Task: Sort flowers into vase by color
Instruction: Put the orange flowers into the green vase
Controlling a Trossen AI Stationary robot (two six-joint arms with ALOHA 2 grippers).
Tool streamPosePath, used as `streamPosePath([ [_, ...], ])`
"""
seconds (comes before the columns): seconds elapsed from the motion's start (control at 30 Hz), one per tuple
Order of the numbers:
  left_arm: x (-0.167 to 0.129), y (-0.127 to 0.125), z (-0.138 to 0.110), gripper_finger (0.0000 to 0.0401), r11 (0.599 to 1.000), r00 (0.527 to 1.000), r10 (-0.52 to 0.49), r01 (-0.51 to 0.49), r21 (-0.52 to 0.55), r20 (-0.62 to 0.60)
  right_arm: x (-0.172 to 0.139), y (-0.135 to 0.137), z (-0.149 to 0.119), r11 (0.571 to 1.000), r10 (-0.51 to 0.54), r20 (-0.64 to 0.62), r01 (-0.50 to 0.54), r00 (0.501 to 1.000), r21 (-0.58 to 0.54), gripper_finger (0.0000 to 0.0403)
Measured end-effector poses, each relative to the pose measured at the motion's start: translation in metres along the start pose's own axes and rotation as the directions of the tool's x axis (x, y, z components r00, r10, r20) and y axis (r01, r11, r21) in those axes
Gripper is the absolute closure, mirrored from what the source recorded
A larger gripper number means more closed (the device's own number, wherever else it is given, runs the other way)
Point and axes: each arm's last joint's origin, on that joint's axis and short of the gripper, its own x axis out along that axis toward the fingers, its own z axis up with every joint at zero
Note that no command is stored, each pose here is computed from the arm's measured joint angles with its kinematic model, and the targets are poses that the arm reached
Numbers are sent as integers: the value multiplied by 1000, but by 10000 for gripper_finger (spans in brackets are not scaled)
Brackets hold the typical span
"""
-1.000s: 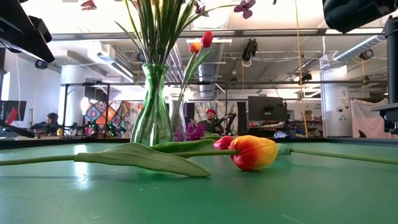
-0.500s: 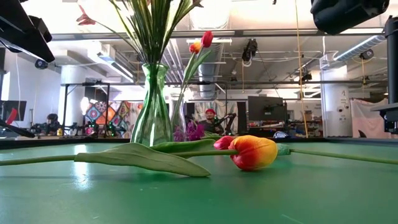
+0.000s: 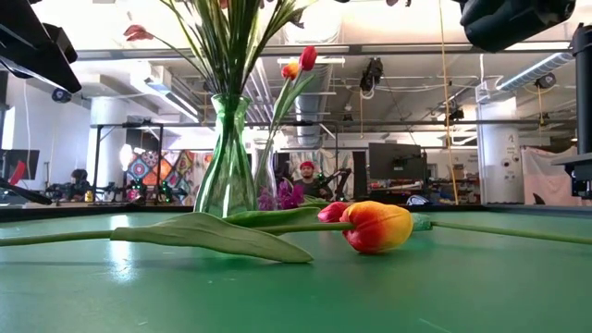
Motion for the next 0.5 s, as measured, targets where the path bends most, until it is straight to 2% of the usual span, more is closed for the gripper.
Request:
streamPosePath([
  [0.5, 0, 0, 0, 133, 1000, 1000, 0, 0, 0, 0, 2, -4, -9, 1000, -15, -69, 15, 997, 0, 385],
])
